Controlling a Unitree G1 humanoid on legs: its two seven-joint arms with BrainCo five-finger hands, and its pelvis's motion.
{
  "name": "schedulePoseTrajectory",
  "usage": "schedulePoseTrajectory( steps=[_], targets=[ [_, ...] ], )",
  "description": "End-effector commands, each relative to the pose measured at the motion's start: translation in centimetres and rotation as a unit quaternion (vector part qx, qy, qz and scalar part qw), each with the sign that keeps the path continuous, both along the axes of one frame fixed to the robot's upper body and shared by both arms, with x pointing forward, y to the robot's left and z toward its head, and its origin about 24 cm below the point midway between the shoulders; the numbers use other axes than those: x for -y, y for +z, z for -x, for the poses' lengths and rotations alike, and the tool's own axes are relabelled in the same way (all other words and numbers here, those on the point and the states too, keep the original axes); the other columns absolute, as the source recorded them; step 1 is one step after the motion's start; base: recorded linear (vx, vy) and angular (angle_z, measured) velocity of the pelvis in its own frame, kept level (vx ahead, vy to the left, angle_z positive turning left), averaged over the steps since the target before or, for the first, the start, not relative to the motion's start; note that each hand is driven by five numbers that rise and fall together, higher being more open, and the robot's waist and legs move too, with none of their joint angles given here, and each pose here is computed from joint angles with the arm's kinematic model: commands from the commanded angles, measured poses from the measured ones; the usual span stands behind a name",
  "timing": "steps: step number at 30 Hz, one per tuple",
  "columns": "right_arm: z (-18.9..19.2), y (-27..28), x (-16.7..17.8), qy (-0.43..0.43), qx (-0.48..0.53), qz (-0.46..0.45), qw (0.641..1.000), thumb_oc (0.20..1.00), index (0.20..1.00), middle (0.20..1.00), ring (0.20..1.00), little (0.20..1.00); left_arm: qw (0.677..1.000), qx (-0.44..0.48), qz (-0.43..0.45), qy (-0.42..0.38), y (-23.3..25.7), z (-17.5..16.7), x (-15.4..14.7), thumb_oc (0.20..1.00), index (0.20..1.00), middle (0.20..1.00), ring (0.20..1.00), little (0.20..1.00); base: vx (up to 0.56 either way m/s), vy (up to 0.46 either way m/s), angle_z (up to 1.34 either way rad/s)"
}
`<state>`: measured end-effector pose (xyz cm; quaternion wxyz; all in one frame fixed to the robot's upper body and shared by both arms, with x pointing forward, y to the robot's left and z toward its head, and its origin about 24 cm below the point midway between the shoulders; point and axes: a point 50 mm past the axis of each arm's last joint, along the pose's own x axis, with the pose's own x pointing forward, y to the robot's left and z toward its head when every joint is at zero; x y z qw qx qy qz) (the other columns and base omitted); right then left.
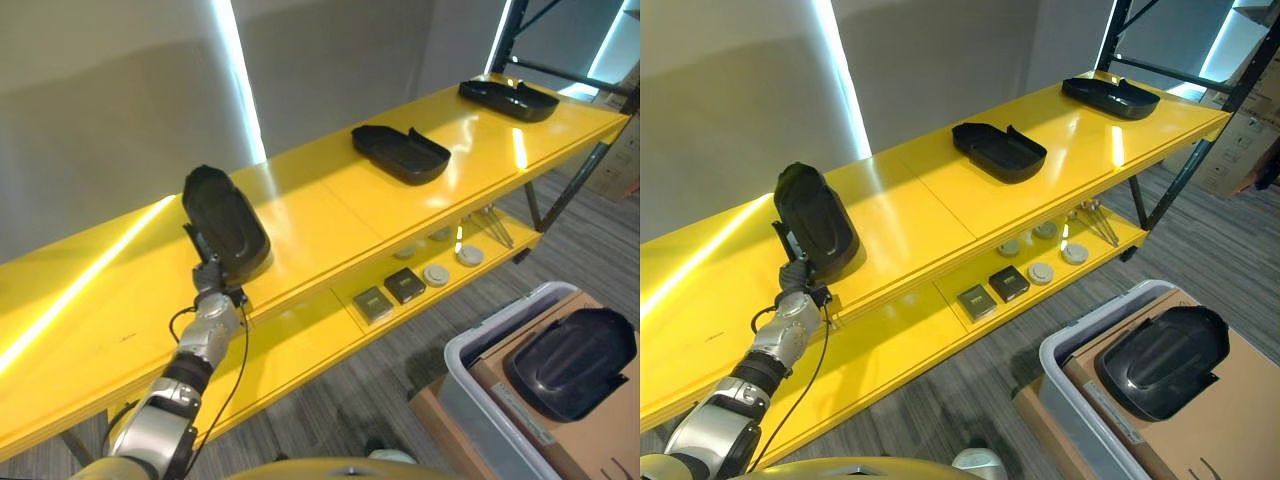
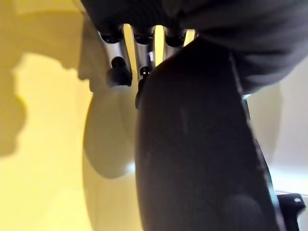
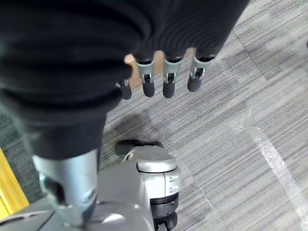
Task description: Move parts from the plastic box to the shelf.
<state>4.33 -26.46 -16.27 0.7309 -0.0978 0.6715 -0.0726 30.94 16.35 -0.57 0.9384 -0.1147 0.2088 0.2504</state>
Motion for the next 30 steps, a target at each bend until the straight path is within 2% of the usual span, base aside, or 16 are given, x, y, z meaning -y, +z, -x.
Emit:
schedulePoseTrajectory(
  steps=[1, 10, 17, 18, 19, 20, 30],
  targets=[
    [0.2, -0.1, -0.3, 0.022, -0.022, 0.010, 0.999, 1.000, 1.000, 1.000, 1.000, 1.000, 1.000, -0.024, -0.001, -0.004, -0.2, -0.8, 1.9, 0.200, 0.200, 0.200, 0.200, 0.200, 0.04, -0.017, -0.01],
    [0.9, -0.1, 0.1, 0.031, -0.034, 0.013, 0.999, 1.000, 1.000, 1.000, 1.000, 1.000, 0.989, -0.122, -0.080, 0.017, -3.0, 0.6, 0.1, 0.200, 0.200, 0.200, 0.200, 0.200, 0.06, 0.003, -0.03],
    [1.3, 0.0, 0.5, 0.036, -0.042, 0.019, 0.998, 1.000, 1.000, 1.000, 1.000, 1.000, 0.982, -0.166, -0.085, 0.021, -4.3, 1.4, -0.4, 0.200, 0.200, 0.200, 0.200, 0.200, 0.05, 0.024, -0.08],
    [1.3, 0.1, 0.5, 0.034, -0.042, 0.019, 0.998, 1.000, 1.000, 1.000, 1.000, 1.000, 0.982, -0.170, -0.086, 0.021, -4.4, 1.5, -0.5, 0.357, 0.357, 0.357, 0.357, 0.357, 0.04, 0.029, 0.01],
    [1.4, 0.1, 0.6, 0.033, -0.042, 0.020, 0.998, 1.000, 1.000, 1.000, 1.000, 1.000, 0.981, -0.174, -0.087, 0.021, -4.6, 1.7, -0.6, 0.925, 0.925, 0.925, 0.925, 0.925, 0.00, 0.000, 0.00],
    [1.4, 0.1, 0.6, 0.033, -0.043, 0.020, 0.998, 1.000, 1.000, 1.000, 1.000, 1.000, 0.981, -0.175, -0.086, 0.021, -4.7, 1.7, -0.6, 1.000, 1.000, 1.000, 1.000, 1.000, 0.00, 0.000, 0.00],
    [1.6, 0.2, 1.0, 0.036, -0.045, 0.027, 0.998, 1.000, 1.000, 1.000, 1.000, 1.000, 0.981, -0.185, -0.027, 0.058, -5.9, 2.9, -0.3, 1.000, 1.000, 1.000, 1.000, 1.000, 0.00, 0.000, 0.00]
  ],
)
